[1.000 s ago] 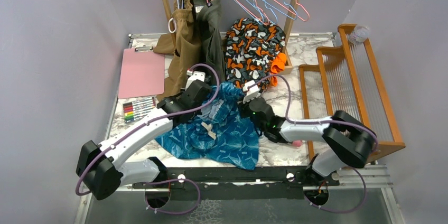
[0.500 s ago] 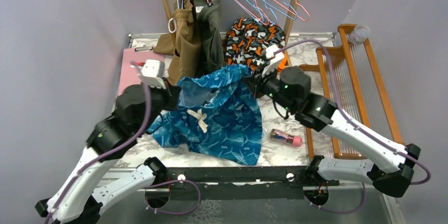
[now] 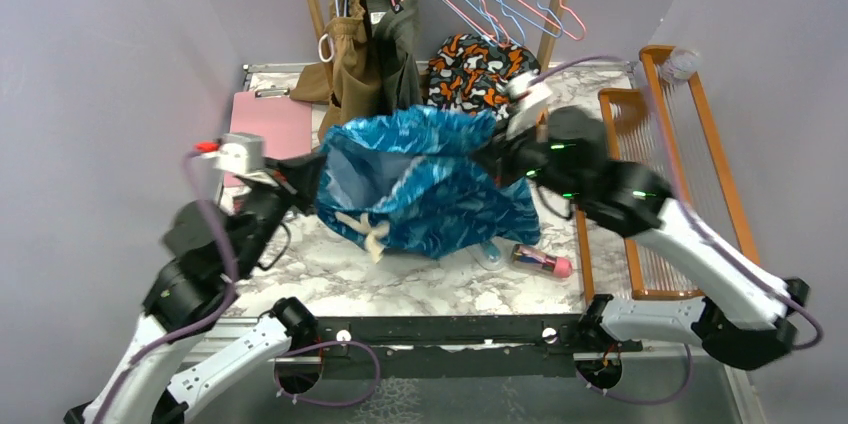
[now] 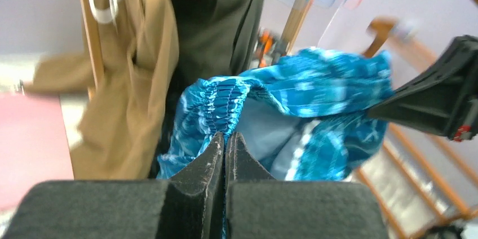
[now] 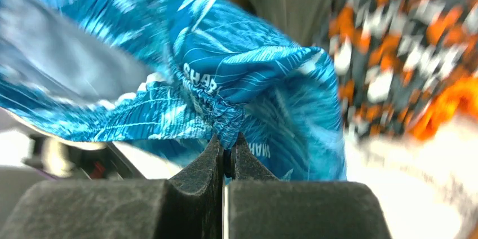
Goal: Place the shorts on the hanger
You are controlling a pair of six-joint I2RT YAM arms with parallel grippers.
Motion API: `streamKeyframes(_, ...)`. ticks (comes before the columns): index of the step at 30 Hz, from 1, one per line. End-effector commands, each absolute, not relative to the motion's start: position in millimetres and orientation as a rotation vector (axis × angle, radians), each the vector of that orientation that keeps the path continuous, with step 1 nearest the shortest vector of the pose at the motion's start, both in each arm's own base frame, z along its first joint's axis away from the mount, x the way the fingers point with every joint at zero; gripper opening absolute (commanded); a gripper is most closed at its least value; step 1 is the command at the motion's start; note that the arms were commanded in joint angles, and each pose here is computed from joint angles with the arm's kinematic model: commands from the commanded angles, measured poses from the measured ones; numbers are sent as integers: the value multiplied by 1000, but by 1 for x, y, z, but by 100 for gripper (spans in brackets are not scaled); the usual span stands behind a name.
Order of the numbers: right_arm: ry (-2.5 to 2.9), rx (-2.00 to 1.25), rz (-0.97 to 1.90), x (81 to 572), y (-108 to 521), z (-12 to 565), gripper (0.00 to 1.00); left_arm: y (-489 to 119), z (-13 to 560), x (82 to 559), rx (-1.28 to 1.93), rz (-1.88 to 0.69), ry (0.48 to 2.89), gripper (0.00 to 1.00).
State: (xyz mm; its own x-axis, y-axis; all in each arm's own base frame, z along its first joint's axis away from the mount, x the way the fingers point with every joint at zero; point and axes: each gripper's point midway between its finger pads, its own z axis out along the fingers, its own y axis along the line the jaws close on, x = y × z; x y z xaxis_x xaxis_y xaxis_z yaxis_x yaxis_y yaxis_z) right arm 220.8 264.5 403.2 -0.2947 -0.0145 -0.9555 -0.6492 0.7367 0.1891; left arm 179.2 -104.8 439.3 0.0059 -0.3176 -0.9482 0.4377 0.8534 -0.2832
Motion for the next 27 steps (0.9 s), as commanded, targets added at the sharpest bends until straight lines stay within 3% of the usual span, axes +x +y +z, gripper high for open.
streamKeyframes(1, 2169, -651, 596, 205, 271, 260, 1, -116, 361, 193, 22, -605, 1618, 0)
streamKeyframes(10, 2000, -699, 762, 201, 291, 353, 1, -111, 358, 198, -52, -592, 1633, 0)
streamKeyframes(19, 2220, -713, 826, 210, 312, 248, 1, -131, 278, 210, -55, -555, 1836, 0)
streamKeyframes(27, 2283, -724, 790, 216, 314, 228, 1, -110, 268, 222, -48, -351, 1873, 0)
